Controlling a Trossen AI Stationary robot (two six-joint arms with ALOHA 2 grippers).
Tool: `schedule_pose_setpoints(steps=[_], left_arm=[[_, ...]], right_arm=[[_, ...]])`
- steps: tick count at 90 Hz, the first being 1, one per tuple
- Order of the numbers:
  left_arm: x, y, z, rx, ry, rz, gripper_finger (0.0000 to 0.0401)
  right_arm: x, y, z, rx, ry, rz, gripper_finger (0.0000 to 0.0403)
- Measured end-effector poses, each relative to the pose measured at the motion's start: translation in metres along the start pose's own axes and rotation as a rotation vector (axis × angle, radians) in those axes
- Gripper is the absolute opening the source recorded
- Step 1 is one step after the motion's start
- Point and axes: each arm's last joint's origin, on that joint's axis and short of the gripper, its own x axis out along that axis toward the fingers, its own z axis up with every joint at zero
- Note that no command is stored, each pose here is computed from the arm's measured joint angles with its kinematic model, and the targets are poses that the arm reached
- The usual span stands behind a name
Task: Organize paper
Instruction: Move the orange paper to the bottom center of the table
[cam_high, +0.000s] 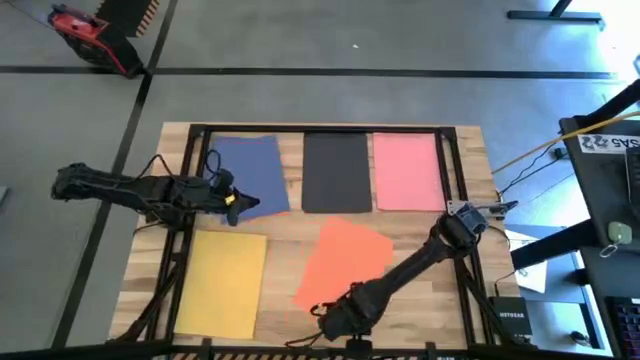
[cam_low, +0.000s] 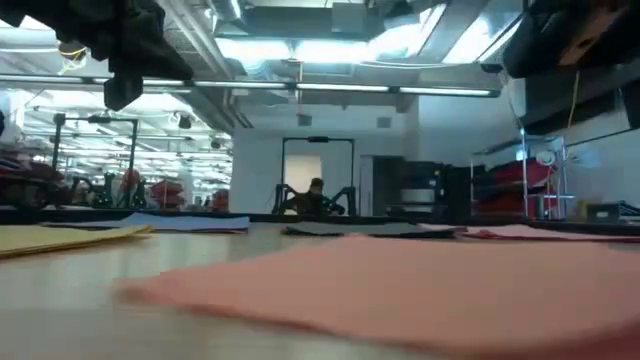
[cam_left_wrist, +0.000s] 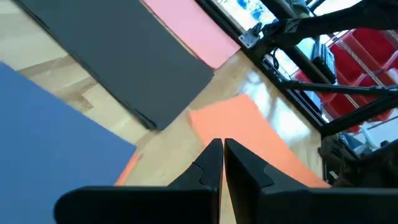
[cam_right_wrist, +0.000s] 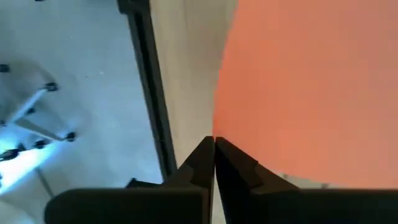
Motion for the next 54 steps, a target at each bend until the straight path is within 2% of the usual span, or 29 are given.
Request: schedule_pose_setpoints(steps=[13, 24, 42, 48, 54], left_arm=[[0.0, 0.0, 0.0, 0.009, 0.014, -0.013, 0.0], [0.0, -0.001, -0.001, 0.04, 0.037, -0.036, 0.0], [0.0, -0.003, -0.003, 0.064, 0.095, -0.096, 0.0], [0.0, -0.003, -0.003, 0.084, 0.11, -0.114, 0.0], [-0.001, -0.004, -0.004, 0.111, 0.136, -0.146, 0.0]], right_arm=[[0.0, -0.002, -0.001, 0.067, -0.002, -0.032, 0.0006], [-0.001, -0.004, 0.001, 0.184, 0.019, -0.009, 0.0039], [-0.006, 0.004, 0.018, 0.357, -0.022, 0.202, 0.0118], [-0.009, 0.005, 0.026, 0.438, -0.11, 0.223, 0.0114], [-0.011, 0.002, 0.033, 0.529, -0.216, 0.196, 0.0084]])
